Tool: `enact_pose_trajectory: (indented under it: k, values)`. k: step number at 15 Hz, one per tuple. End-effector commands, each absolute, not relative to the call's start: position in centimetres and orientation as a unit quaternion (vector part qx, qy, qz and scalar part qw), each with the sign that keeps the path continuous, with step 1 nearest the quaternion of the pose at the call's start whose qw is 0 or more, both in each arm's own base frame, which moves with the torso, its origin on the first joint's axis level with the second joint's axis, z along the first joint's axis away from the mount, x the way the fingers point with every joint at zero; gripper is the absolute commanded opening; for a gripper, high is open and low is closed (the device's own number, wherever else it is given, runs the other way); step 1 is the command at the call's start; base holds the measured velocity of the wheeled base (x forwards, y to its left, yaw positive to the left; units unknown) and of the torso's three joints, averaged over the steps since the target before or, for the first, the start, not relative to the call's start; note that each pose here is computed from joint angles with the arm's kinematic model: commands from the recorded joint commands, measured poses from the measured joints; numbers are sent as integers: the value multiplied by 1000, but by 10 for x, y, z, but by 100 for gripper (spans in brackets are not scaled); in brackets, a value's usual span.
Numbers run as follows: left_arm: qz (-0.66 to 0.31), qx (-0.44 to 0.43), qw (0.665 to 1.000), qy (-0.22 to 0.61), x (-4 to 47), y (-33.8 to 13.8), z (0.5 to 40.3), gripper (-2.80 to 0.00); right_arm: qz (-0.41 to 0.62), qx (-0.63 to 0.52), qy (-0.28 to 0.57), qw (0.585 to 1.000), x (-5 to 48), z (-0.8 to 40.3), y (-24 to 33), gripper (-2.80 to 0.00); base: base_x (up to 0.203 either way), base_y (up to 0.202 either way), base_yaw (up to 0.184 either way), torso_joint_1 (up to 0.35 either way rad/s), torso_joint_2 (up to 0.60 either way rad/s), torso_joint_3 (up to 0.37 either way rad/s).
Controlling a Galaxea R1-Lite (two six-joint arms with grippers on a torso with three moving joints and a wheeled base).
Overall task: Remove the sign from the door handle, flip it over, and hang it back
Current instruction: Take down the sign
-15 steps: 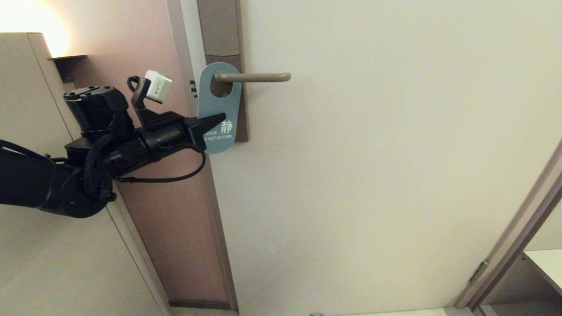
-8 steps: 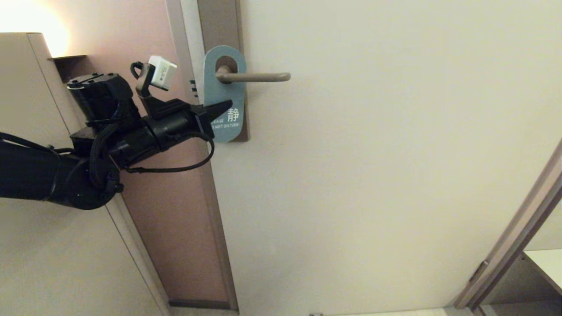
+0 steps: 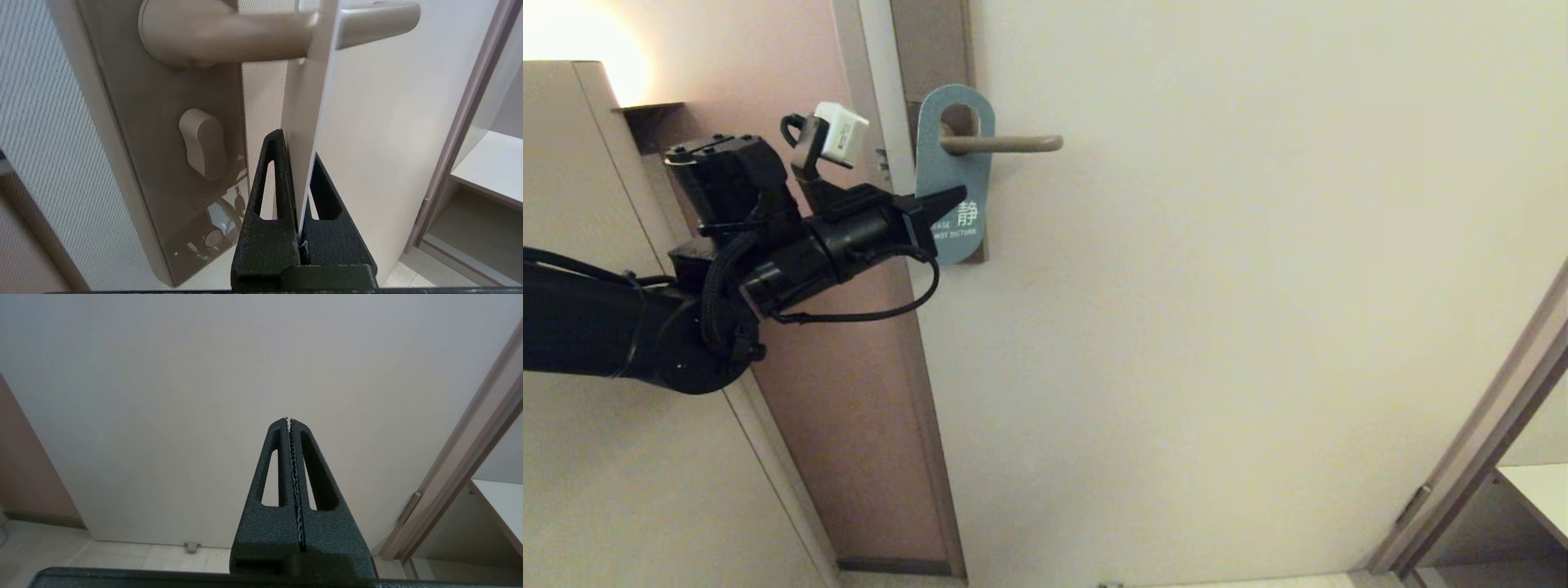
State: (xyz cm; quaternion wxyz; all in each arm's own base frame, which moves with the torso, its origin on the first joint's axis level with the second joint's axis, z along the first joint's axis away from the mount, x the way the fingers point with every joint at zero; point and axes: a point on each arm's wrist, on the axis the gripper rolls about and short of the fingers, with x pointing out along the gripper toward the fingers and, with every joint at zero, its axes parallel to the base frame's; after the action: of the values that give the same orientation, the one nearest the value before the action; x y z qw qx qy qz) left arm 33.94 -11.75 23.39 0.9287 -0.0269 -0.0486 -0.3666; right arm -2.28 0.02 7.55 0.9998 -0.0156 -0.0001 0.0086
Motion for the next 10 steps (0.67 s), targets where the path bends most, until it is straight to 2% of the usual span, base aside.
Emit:
enact_pose_trajectory:
  k: [1, 10]
  values:
    - [-370, -27, 927, -49, 338, -120, 234, -280, 9, -16, 1, 1000, -23, 76, 0, -280, 0, 0, 0, 0, 0, 0]
    - [-373, -30, 926, -43, 328, -144, 234, -280, 8, -16, 1, 1000, -23, 76, 0, -280, 0, 0, 0, 0, 0, 0]
